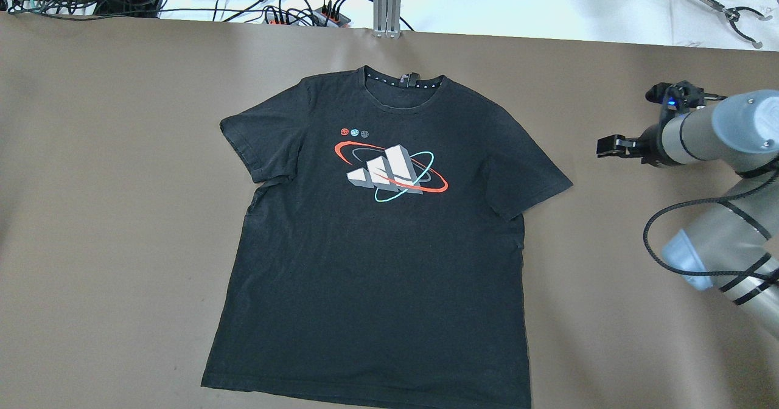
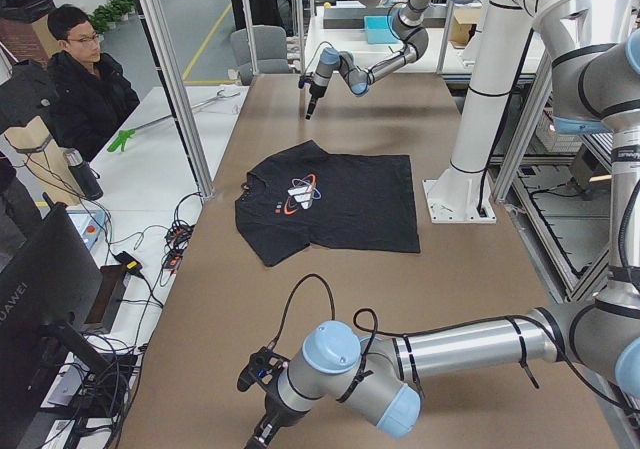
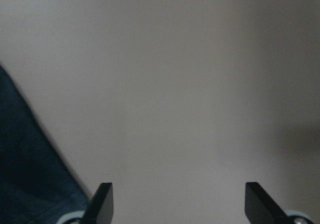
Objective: Fold clothes
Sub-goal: 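Move the right gripper toward the shirt's sleeve nearest it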
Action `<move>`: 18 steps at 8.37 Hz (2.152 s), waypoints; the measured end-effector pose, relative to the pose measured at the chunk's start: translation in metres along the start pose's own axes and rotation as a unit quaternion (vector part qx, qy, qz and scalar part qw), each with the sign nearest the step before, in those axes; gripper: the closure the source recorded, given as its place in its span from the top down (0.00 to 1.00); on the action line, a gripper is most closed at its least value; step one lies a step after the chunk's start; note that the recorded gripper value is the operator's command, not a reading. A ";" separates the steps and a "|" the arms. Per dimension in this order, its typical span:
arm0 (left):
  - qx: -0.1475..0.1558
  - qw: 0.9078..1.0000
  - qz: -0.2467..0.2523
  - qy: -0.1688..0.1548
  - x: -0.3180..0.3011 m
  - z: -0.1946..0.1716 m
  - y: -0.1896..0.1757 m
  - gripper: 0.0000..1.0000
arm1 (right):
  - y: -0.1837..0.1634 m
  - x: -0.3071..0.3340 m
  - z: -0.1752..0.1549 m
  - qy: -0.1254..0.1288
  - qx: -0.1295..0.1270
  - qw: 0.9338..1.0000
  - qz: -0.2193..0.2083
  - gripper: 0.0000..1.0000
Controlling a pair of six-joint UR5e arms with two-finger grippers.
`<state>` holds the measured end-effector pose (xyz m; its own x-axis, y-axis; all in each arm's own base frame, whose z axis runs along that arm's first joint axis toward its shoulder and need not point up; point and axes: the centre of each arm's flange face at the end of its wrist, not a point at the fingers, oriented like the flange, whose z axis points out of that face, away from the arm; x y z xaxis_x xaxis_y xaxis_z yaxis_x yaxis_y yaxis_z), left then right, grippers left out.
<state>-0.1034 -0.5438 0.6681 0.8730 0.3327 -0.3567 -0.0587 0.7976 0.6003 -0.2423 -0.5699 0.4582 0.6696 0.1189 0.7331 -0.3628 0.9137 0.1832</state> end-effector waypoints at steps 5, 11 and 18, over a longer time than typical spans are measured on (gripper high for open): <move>-0.001 1.000 -0.004 -0.004 -0.001 0.000 0.004 0.93 | 0.015 -0.037 0.065 0.020 -0.043 0.995 0.082 0.78; 0.001 1.000 -0.011 -0.002 0.000 0.000 0.006 0.93 | 0.022 -0.047 0.085 0.028 -0.056 0.995 0.083 0.60; 0.004 1.000 -0.022 -0.003 0.001 -0.003 0.003 0.93 | 0.017 -0.074 0.085 0.014 -0.061 0.996 0.069 0.00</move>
<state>-0.1044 -0.5398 0.6677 0.8777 0.2945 -0.3781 -0.0164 0.8069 0.5904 -0.3529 -0.5959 0.4630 0.6377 0.2557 0.7266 -0.3716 0.9284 -0.0005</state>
